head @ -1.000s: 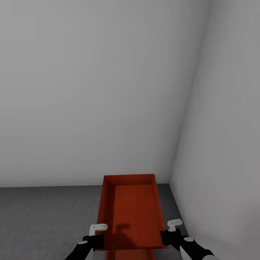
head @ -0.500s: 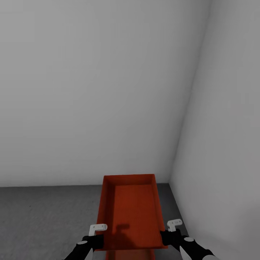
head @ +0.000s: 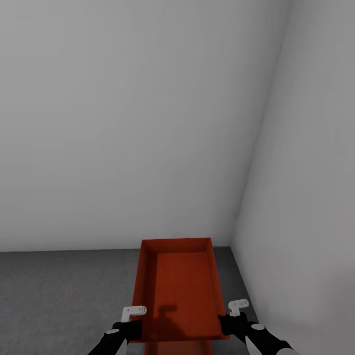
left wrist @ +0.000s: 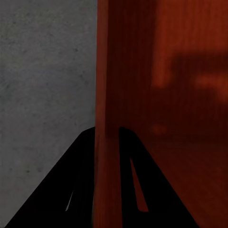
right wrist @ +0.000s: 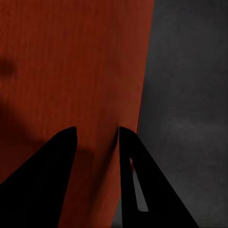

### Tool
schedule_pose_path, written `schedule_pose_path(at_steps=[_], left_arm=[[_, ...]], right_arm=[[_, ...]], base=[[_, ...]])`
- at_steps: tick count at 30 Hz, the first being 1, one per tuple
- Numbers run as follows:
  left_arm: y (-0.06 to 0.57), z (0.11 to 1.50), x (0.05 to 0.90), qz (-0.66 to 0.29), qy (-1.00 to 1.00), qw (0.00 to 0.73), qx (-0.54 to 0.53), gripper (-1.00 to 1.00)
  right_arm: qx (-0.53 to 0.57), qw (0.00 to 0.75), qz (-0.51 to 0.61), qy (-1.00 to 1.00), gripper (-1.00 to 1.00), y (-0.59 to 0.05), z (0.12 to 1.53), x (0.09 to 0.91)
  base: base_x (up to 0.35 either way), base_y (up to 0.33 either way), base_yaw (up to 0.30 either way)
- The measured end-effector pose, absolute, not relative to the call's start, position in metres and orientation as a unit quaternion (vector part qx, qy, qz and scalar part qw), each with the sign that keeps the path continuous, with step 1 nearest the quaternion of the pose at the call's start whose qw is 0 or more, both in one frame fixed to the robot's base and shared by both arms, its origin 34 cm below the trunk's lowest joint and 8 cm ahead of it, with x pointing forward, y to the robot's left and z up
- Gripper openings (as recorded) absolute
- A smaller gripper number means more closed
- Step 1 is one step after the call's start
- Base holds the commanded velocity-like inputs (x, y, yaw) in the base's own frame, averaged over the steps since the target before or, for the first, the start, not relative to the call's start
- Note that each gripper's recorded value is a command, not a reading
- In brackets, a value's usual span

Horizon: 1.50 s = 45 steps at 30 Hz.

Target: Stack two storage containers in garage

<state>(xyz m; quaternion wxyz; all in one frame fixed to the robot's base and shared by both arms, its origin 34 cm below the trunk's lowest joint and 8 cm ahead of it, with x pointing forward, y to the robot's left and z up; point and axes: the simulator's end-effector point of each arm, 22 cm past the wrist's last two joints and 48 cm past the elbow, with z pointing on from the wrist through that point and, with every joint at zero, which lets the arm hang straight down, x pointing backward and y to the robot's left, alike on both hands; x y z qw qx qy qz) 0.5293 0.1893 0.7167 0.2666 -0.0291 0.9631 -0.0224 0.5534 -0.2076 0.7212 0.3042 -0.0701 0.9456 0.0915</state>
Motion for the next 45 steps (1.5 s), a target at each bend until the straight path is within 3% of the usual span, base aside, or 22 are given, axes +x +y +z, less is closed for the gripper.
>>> schedule_pose_path(at_steps=[45], left_arm=[[0.189,0.688,0.507,-0.020,0.972,0.230,-0.030,-1.00]], right_arm=[[-0.069,0.270,0.092,0.956,-1.00,-0.208,0.691,0.532]], base=[[-0.002,0.000,0.000]])
